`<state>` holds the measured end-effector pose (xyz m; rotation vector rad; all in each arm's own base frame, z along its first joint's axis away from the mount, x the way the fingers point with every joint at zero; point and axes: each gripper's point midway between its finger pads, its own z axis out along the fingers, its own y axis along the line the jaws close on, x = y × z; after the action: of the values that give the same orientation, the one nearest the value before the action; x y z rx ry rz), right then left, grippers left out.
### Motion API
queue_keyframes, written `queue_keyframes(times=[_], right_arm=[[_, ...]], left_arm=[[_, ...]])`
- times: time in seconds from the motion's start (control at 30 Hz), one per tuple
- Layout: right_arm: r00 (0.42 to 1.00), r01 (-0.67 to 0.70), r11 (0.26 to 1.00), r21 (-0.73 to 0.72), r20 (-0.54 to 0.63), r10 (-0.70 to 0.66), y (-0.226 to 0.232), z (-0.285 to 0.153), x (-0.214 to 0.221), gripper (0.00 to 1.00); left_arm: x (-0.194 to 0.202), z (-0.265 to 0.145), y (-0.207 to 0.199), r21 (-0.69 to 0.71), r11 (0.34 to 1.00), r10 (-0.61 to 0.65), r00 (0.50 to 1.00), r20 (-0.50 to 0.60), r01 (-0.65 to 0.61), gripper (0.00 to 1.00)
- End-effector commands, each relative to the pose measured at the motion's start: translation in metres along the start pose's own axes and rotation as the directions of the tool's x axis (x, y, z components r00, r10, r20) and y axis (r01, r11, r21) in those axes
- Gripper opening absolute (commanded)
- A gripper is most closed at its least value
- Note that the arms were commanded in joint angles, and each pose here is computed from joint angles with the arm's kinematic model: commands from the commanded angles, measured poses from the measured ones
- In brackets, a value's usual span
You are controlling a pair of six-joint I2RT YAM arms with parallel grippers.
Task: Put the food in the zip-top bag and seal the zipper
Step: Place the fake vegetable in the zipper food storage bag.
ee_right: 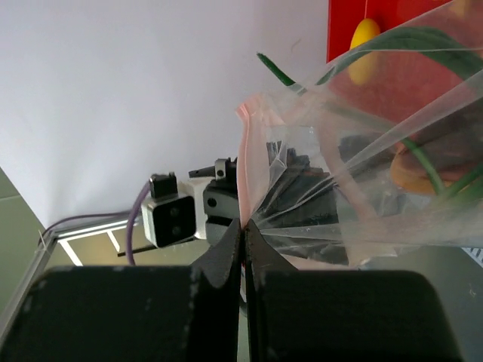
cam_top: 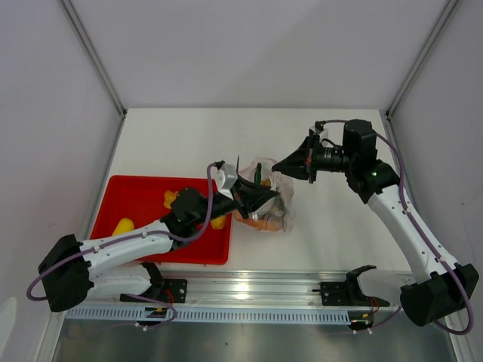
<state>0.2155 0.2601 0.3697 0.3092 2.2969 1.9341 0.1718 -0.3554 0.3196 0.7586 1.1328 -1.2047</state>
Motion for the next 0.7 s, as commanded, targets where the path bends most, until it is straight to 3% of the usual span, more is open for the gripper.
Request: queue_keyframes(times=[0.0,0.03,0.23,0.4,0.53,0.67], right_arm=[[0.995,0.103,0.993,-0.065,-0.012,-0.104,0.029,-0.011,0.012,0.0],[0.994,0.105,0.992,-0.069,-0.014,-0.106,0.03,-0.012,0.013,0.0],[0.989,0.149,0.985,-0.082,-0.005,-0.15,0.04,-0.015,0.015,0.0],[0.98,0.197,0.98,-0.006,0.009,-0.197,0.024,-0.015,0.012,0.0],[0.955,0.293,0.952,0.086,0.033,-0.296,0.006,-0.016,0.004,0.0],[0.942,0.315,0.928,0.201,0.056,-0.332,-0.016,-0.02,-0.007,0.0]], left_arm=[[-0.004,0.001,0.032,-0.253,0.944,-0.22,0.975,-0.016,0.209,0.01],[0.004,0.0,0.036,-0.299,0.928,-0.254,0.965,-0.066,0.224,0.01],[0.019,-0.01,0.063,-0.512,0.802,-0.4,0.913,-0.079,0.307,0.01],[0.046,-0.018,0.069,-0.616,0.708,-0.542,0.825,-0.159,0.346,0.01],[0.058,-0.018,0.06,-0.589,0.709,-0.588,0.785,-0.193,0.387,0.0],[0.044,-0.015,0.046,-0.491,0.756,-0.568,0.807,-0.163,0.433,0.0]])
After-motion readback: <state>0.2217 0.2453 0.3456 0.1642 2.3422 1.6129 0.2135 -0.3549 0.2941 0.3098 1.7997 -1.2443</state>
